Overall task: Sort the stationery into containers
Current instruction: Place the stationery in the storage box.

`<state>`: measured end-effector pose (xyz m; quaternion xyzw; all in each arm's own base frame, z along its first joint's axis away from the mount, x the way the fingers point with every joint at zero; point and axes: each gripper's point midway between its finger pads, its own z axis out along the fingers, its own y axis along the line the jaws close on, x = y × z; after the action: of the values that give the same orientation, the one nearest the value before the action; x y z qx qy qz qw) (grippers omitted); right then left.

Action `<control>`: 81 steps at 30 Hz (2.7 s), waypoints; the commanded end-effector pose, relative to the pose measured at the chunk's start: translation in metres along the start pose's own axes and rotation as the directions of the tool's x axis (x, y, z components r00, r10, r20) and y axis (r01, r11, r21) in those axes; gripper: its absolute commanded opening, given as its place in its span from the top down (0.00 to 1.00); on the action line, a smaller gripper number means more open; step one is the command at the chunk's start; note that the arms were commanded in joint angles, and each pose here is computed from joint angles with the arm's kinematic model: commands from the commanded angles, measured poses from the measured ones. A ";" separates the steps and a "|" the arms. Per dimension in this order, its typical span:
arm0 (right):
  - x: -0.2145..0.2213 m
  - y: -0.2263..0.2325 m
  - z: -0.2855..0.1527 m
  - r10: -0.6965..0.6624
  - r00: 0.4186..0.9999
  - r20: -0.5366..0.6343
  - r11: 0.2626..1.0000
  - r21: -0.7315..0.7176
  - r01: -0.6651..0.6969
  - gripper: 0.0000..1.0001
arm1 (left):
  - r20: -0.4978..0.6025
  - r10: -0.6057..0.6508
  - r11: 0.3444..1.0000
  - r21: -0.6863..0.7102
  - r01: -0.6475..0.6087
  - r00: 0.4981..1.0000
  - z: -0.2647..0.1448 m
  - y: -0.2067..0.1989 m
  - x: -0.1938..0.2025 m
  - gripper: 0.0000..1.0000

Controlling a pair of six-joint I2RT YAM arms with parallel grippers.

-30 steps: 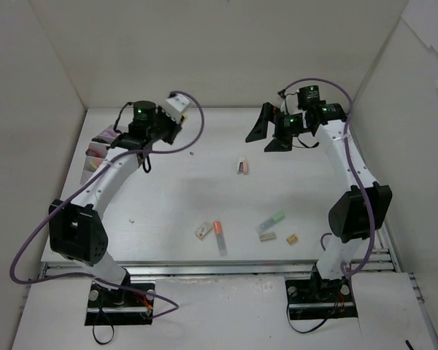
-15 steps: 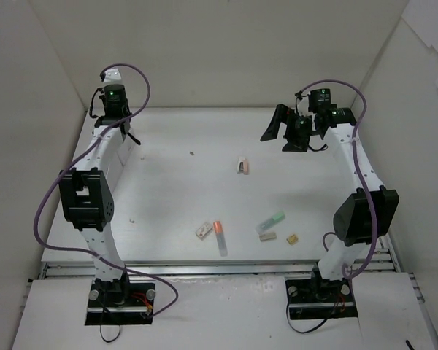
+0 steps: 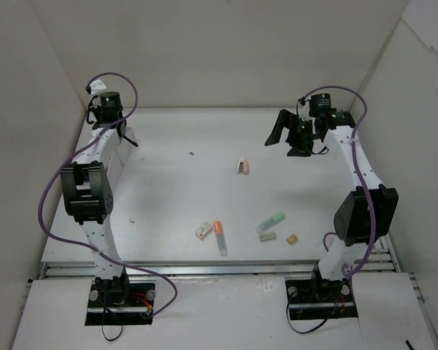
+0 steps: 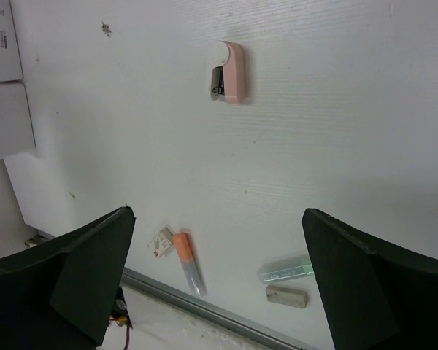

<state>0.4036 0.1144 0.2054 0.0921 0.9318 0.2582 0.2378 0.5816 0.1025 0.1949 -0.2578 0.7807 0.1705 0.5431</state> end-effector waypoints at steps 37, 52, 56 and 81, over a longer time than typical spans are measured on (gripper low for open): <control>-0.005 -0.005 -0.019 -0.013 0.996 0.093 0.999 0.037 0.010 0.02 | 0.142 -0.161 0.987 0.030 0.158 0.977 -0.009 0.005 -0.035 1.00; -0.009 -0.011 -0.013 -0.025 0.994 0.104 0.998 0.055 0.019 0.02 | 0.131 -0.148 0.989 0.050 0.142 0.980 -0.008 0.001 -0.029 1.00; -0.007 -0.011 -0.013 -0.031 0.994 0.107 0.998 0.059 0.025 0.02 | 0.133 -0.163 0.986 0.061 0.156 0.978 -0.008 -0.001 -0.029 1.00; -0.011 -0.014 -0.006 -0.032 0.993 0.118 0.998 0.061 0.025 0.02 | 0.110 -0.211 0.978 0.021 0.210 0.971 -0.015 0.012 -0.013 1.00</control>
<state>0.4030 0.0997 0.1900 0.1044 0.9347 0.2191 0.2596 0.5720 0.0966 0.1498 -0.2896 0.7730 0.1370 0.5475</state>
